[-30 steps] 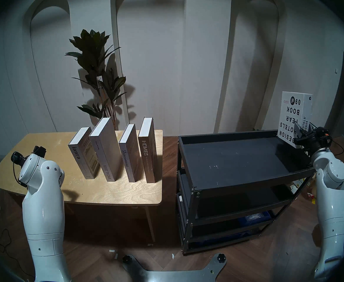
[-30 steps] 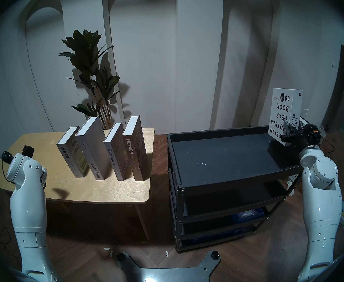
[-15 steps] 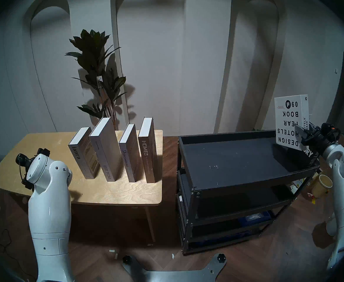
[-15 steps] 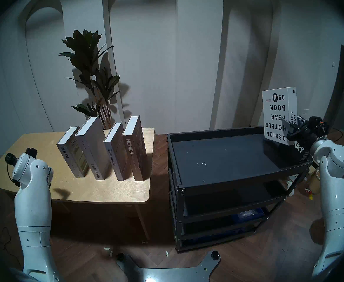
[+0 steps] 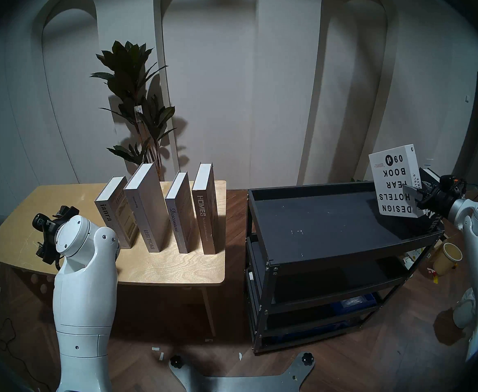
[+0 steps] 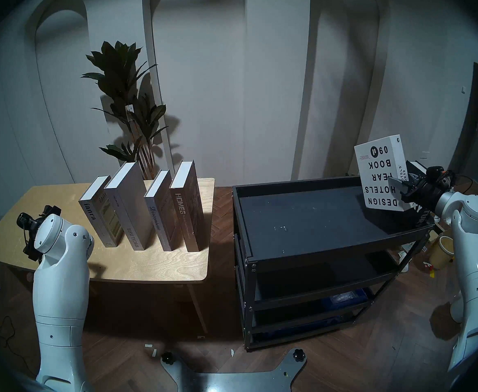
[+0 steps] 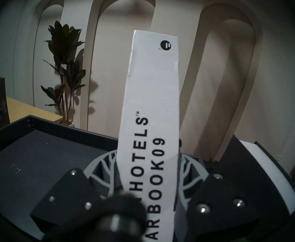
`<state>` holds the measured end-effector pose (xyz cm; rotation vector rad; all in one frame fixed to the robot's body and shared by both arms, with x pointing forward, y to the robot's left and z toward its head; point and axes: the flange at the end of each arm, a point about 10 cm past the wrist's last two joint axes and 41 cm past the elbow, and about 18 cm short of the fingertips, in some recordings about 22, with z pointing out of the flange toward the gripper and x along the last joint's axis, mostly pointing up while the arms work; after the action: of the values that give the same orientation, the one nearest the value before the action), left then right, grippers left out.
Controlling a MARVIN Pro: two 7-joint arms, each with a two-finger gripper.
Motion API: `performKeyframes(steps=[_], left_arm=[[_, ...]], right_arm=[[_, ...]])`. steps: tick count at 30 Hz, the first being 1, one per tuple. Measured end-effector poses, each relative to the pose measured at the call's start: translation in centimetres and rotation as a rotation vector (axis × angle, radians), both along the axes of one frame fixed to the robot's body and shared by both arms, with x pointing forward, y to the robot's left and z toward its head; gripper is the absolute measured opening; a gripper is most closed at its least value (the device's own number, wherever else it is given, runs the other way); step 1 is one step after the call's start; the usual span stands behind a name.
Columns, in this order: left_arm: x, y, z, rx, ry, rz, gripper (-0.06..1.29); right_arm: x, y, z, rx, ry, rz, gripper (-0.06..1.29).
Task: Move the books from the display table onto the shelf, standing them upright with spines facing out and tallest at one end
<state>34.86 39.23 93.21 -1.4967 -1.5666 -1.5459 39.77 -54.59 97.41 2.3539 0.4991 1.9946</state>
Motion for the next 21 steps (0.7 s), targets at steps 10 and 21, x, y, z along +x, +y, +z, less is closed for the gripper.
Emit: performKeyframes(steps=[10, 21], left_arm=[[0.2, 0.2, -0.7, 0.027, 0.014, 0.024, 1.25], [-1.0, 1.6, -0.1, 0.056, 0.000, 0.047, 1.25]], right_arm=[[1.6, -0.8, -1.8, -0.032, 0.030, -0.015, 0.44], [-1.3, -3.6, -0.9, 0.009, -0.008, -0.044, 0.44]])
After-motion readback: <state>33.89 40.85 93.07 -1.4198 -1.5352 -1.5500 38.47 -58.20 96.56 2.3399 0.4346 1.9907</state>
